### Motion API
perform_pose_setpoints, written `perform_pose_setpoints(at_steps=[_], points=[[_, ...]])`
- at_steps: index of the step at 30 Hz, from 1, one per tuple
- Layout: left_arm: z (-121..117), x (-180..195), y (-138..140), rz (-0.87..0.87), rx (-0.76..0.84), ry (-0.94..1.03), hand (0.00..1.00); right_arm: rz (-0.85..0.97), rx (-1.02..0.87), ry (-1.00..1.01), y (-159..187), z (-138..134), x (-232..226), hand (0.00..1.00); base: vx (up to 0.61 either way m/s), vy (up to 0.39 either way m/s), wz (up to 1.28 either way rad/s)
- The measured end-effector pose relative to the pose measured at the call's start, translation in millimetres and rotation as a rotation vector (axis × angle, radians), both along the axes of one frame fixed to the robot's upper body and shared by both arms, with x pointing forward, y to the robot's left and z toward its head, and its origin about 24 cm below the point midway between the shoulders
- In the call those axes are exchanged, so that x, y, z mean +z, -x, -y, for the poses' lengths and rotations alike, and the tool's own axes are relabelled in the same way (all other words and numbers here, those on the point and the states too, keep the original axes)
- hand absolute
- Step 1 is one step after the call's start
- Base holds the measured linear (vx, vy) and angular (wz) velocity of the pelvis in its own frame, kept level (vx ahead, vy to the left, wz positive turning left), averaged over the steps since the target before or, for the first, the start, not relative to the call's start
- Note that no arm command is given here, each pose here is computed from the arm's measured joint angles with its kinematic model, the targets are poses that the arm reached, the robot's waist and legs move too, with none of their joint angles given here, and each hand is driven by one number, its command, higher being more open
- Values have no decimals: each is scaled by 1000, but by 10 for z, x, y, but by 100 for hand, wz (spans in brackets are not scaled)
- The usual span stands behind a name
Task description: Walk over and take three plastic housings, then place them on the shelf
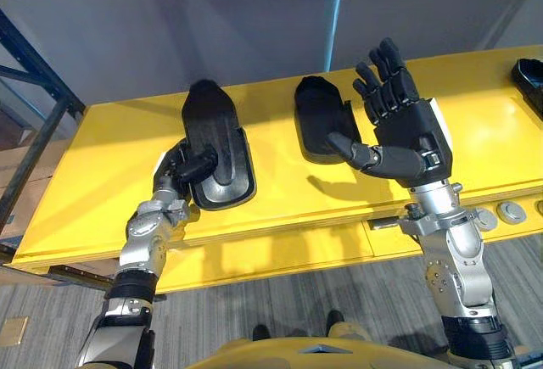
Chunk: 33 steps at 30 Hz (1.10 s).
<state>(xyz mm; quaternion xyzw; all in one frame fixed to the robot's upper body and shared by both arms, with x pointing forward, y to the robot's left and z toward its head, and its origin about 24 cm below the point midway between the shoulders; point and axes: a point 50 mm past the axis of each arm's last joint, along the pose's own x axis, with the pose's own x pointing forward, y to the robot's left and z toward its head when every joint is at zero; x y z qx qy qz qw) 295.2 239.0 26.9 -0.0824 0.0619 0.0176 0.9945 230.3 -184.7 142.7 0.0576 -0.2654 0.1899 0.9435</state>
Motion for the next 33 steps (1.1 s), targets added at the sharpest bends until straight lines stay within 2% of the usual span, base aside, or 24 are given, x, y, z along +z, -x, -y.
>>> perform_pose_setpoints(at_steps=[11, 18, 23, 28, 33], points=[[18, 54, -57, 11, 12, -35, 100, -13, 19, -7, -7, -64, -22, 100, 0, 0, 0], [22, 136, -143, -5, 17, -134, 100, -26, 28, -18, -11, -119, -43, 100, -3, -1, 1], [-74, 250, -216, -26, 58, -243, 100, -47, 29, -41, -19, -187, -74, 100, 15, -5, 5], [-317, 538, -298, 16, 148, -372, 100, -45, 1, -73, -76, -212, -44, 100, 0, -2, 1], [-405, 971, -384, 187, 271, -369, 100, -74, -26, -117, -101, -228, -109, 100, 0, 0, 0]])
